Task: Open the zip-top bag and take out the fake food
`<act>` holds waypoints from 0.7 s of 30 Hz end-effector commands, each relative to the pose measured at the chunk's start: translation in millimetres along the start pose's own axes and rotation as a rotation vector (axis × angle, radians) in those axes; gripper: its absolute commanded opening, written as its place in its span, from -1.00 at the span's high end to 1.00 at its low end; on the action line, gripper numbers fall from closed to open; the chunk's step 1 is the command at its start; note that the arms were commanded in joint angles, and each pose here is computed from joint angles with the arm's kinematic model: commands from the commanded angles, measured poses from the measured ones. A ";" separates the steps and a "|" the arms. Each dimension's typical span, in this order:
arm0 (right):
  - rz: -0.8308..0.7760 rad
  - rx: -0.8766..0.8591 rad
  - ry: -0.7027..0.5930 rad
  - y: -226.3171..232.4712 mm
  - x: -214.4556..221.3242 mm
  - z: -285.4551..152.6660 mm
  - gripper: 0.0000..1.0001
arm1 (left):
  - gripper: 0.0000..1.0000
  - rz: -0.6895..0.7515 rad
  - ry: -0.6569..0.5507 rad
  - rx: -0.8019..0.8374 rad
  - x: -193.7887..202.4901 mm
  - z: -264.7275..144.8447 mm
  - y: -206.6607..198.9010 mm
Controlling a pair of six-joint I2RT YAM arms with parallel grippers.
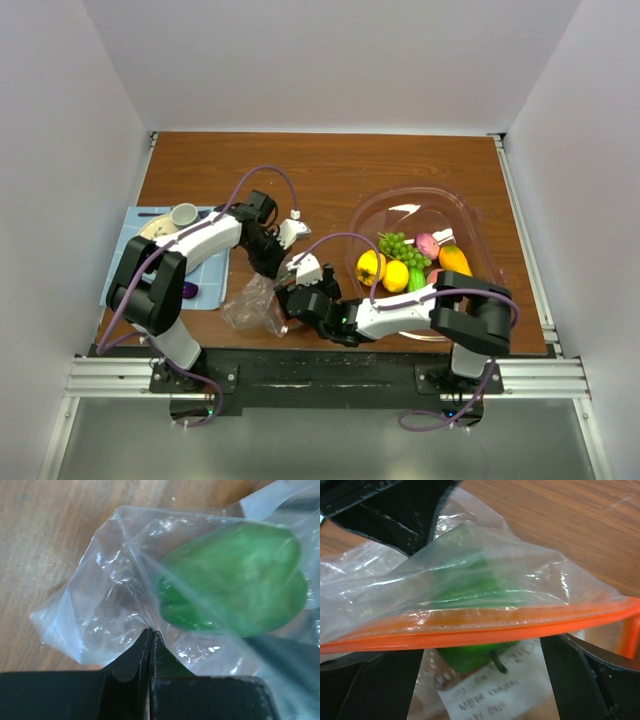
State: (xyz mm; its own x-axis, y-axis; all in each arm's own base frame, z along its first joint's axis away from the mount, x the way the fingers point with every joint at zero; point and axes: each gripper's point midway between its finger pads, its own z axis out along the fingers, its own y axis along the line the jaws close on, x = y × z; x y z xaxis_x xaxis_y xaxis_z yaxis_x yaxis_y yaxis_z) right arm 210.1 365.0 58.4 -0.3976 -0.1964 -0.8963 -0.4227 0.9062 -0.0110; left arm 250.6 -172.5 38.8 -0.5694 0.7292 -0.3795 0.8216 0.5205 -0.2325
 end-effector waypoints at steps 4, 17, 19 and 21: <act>0.040 -0.128 0.003 45.9 -2.4 12.9 -0.93 | 0.99 0.029 -0.009 0.056 -3.4 -1.9 -12.9; 0.028 -0.132 -0.075 7.5 -50.4 -61.6 0.97 | 1.00 -0.047 -0.004 -0.189 -8.9 -1.2 41.7; 0.078 -0.110 -0.122 -14.6 -70.3 -81.5 0.94 | 1.00 -0.059 0.006 -0.248 -15.2 -0.9 57.3; 0.111 -0.098 -0.155 -36.4 -86.7 -102.3 0.88 | 1.00 -0.092 0.016 -0.295 -20.4 0.6 70.3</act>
State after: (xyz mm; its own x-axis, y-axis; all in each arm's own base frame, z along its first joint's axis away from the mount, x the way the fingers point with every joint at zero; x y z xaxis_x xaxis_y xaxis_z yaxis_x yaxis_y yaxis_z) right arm 171.4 360.4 149.1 -0.3568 -0.0834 -0.9304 -0.5407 0.8306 0.1329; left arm 274.6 -155.0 26.4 -0.6048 0.7250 -0.3295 0.7877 0.6055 -0.1134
